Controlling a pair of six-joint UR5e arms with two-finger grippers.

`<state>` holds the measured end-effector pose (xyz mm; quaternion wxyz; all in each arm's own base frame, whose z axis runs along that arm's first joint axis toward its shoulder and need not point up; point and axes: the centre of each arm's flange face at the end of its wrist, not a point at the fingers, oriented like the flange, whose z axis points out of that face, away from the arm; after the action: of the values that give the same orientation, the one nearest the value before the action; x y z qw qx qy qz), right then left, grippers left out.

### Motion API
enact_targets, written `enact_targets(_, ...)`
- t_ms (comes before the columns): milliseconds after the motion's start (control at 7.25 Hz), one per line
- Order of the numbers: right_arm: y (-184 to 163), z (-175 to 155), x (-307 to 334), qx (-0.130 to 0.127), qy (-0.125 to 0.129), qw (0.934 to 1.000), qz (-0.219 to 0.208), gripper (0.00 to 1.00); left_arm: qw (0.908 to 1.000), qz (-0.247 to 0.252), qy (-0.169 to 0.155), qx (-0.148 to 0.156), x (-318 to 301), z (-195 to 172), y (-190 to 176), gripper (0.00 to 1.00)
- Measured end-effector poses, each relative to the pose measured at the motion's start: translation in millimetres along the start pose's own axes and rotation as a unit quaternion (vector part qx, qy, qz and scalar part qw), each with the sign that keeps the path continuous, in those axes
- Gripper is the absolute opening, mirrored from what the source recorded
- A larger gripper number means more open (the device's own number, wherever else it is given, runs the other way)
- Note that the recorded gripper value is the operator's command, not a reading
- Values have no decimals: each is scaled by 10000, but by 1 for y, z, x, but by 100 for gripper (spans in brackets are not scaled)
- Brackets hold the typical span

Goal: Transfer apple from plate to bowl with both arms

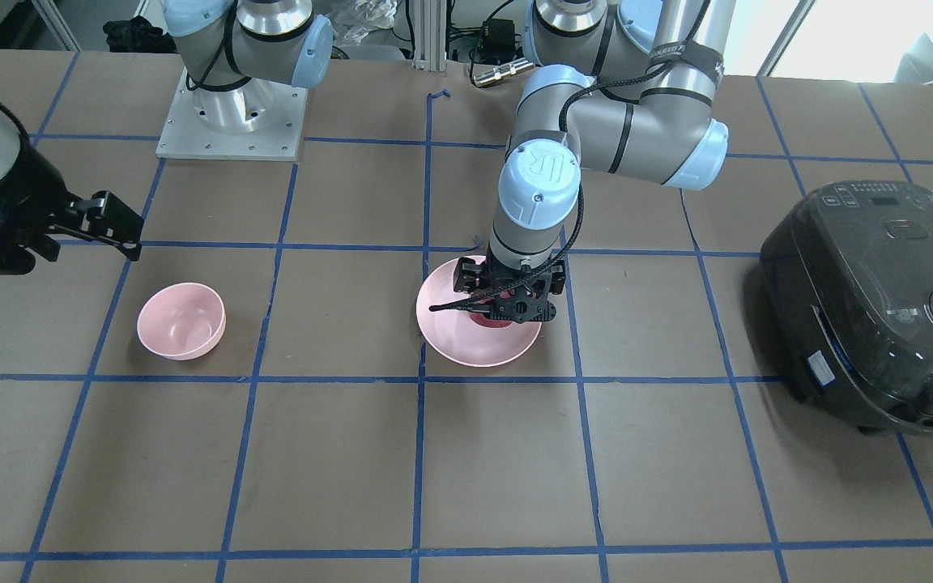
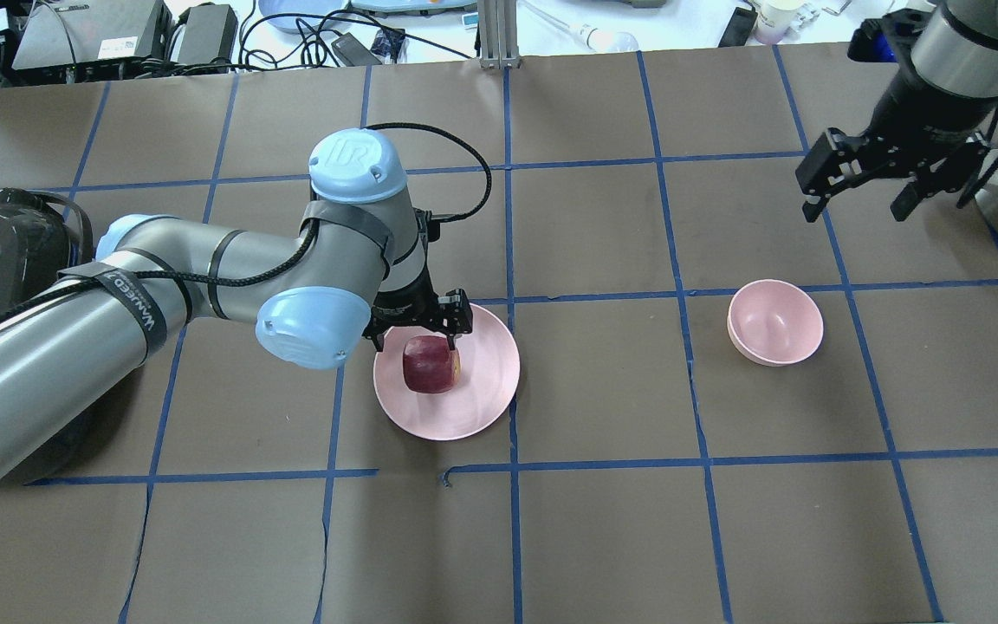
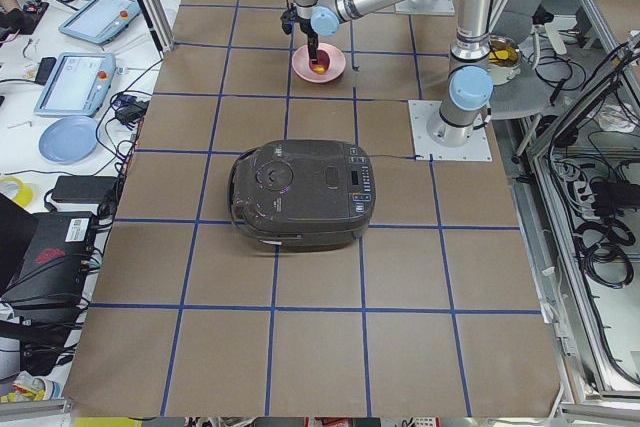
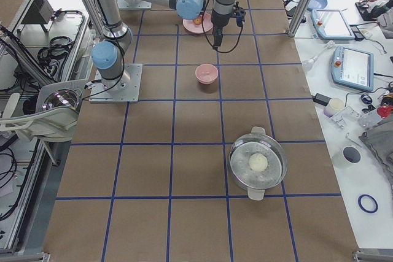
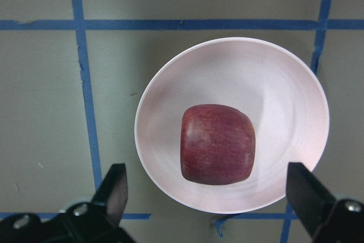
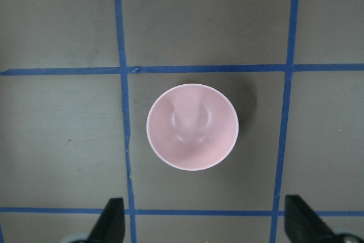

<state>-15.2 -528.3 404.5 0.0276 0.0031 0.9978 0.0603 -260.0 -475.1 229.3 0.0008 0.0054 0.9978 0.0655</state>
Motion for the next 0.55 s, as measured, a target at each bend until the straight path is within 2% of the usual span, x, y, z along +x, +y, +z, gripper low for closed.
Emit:
enact_targets(276,-9,60,37,-117,-91,9999,59,100,9999,74,-16,-77,7,21,0,100)
enact_targets(414,-9,91,41,-185,-126,9997,75,100,9999,107,-17,-72,9,26,0,74)
enact_targets(552,-12,120,44,-231,-134,9996,76,100,9999,133,-6,-24,10,28,-2,37)
